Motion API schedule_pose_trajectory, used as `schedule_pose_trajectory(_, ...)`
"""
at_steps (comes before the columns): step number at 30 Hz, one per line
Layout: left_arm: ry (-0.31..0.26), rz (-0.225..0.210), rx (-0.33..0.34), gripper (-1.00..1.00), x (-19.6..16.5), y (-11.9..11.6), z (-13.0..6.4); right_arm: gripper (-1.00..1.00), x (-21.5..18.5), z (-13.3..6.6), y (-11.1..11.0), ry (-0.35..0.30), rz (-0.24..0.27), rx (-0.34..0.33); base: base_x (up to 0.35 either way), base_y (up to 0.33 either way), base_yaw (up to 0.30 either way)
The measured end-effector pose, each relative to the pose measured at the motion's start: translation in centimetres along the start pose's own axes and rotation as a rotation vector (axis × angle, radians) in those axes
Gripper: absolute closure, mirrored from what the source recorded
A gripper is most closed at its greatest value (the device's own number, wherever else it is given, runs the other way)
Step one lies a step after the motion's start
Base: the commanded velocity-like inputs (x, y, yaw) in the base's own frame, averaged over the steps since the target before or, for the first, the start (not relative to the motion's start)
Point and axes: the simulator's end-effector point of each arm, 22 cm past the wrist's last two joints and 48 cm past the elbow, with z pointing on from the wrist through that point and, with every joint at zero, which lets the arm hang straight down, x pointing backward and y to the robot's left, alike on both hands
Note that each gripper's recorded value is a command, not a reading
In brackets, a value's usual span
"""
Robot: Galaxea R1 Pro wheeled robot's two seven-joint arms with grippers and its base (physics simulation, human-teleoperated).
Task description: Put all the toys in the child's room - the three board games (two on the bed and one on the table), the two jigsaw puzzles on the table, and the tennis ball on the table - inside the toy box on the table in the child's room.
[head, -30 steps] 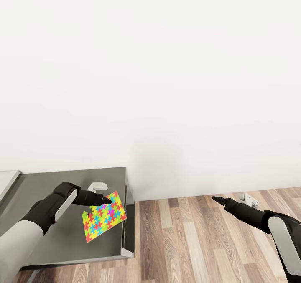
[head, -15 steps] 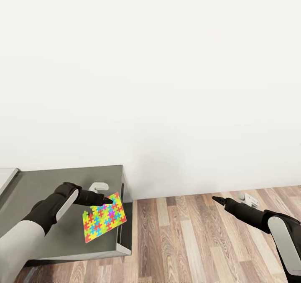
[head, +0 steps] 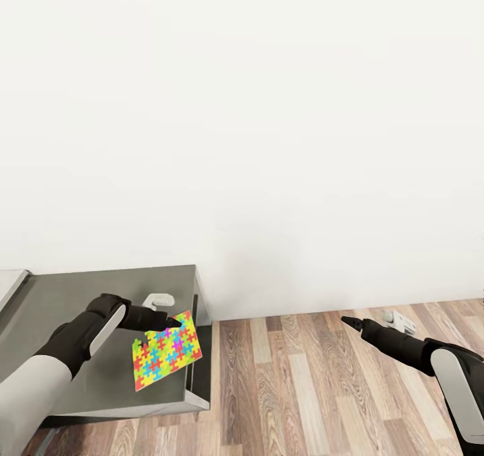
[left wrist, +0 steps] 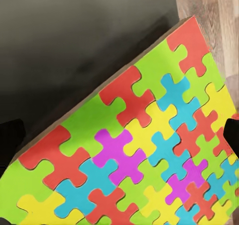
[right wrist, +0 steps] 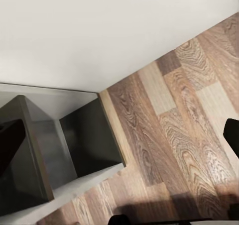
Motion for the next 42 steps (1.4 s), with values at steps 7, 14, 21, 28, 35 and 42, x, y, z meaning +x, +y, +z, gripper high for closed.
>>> schedule_pose_trajectory(7, -0.026, -0.027, 0.008, -1.0, -0.7, 0.4, -0.5, -1.0, 0.0, 0.0, 0.0, -0.001, 0.0, -0.001, -0.02, -0.035, 0.0)
schedule_pose_trajectory(14, -0.144, -0.144, 0.015, -1.0, -3.6, 3.0, -3.0, -1.0, 0.1, 0.1, 0.2, -0.001, 0.004, -0.004, -0.001, -0.002, 0.0)
schedule_pose_trajectory(21, -0.314, -0.31, 0.099, -1.0, -6.2, 6.1, -7.4, -1.0, 0.2, 0.2, 0.4, -0.002, 0.004, -0.006, 0.0, 0.0, 0.0)
schedule_pose_trajectory(28, -0.417, -0.284, 0.416, -1.0, -7.1, 3.8, -13.5, -1.0, -0.2, 0.3, 0.5, -0.027, 0.001, -0.006, 0.0, 0.0, 0.0)
schedule_pose_trajectory(35, -0.449, -0.176, 0.819, -1.0, -6.0, -2.5, -19.7, -1.0, -0.2, 0.3, 1.7, -0.026, 0.011, -0.07, 0.0, 0.0, 0.0)
schedule_pose_trajectory(42, -0.396, -0.117, 0.856, -1.0, -4.9, -3.8, -20.2, -1.0, -0.2, -1.1, 7.6, -0.023, 0.006, -0.358, 0.0, 0.0, 0.0)
